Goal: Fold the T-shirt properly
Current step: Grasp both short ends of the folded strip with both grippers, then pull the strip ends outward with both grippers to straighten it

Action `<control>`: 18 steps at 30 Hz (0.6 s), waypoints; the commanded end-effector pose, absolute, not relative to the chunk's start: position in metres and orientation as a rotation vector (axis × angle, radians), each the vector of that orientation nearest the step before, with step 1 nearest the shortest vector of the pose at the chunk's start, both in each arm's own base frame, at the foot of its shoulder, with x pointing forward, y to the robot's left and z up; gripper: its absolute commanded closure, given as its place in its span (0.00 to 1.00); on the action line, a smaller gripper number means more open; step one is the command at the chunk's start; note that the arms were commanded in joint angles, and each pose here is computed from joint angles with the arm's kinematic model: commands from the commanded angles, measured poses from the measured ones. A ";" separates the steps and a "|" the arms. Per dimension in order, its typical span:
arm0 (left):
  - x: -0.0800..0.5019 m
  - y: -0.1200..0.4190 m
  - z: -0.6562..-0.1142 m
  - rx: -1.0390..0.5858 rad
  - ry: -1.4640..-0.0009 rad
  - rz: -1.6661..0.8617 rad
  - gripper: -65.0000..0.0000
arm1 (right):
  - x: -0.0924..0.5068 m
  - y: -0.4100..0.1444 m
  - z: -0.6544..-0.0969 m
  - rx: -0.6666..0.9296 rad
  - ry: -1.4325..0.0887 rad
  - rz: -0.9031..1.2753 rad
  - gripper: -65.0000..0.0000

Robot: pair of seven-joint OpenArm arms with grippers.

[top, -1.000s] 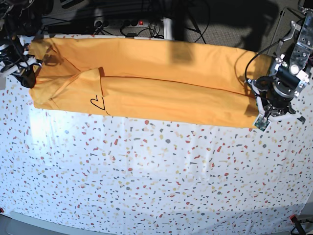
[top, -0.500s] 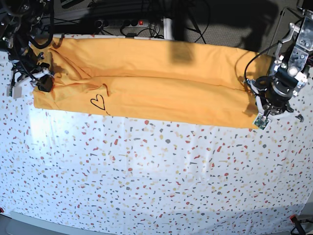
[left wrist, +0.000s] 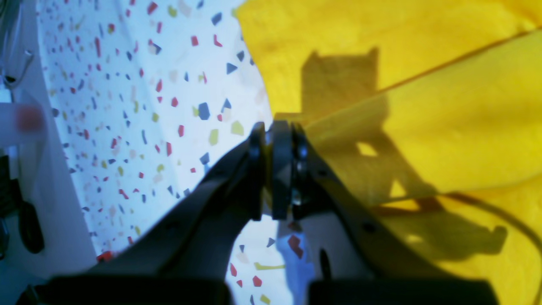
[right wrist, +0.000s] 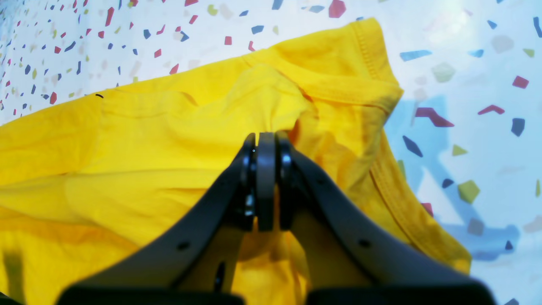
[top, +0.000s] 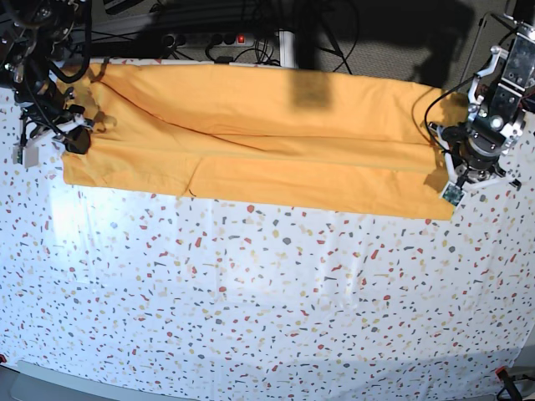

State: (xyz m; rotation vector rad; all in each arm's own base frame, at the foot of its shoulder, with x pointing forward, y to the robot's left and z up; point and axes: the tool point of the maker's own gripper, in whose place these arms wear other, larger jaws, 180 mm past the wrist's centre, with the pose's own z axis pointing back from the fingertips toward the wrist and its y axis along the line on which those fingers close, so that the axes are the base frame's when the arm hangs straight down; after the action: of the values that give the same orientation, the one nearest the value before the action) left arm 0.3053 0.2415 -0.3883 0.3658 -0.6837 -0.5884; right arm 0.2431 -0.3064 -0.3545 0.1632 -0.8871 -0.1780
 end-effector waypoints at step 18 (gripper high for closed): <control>0.315 0.250 -0.374 0.416 -0.714 -0.593 1.00 | 0.246 -0.316 -0.341 0.140 -0.906 -0.144 1.00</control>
State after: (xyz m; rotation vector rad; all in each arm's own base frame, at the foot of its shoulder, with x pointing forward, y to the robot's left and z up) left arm 0.3048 0.2434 -0.3884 0.3763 -0.6766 -0.5910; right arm 0.2378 -0.3097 -0.3571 0.1545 -0.8513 -0.1662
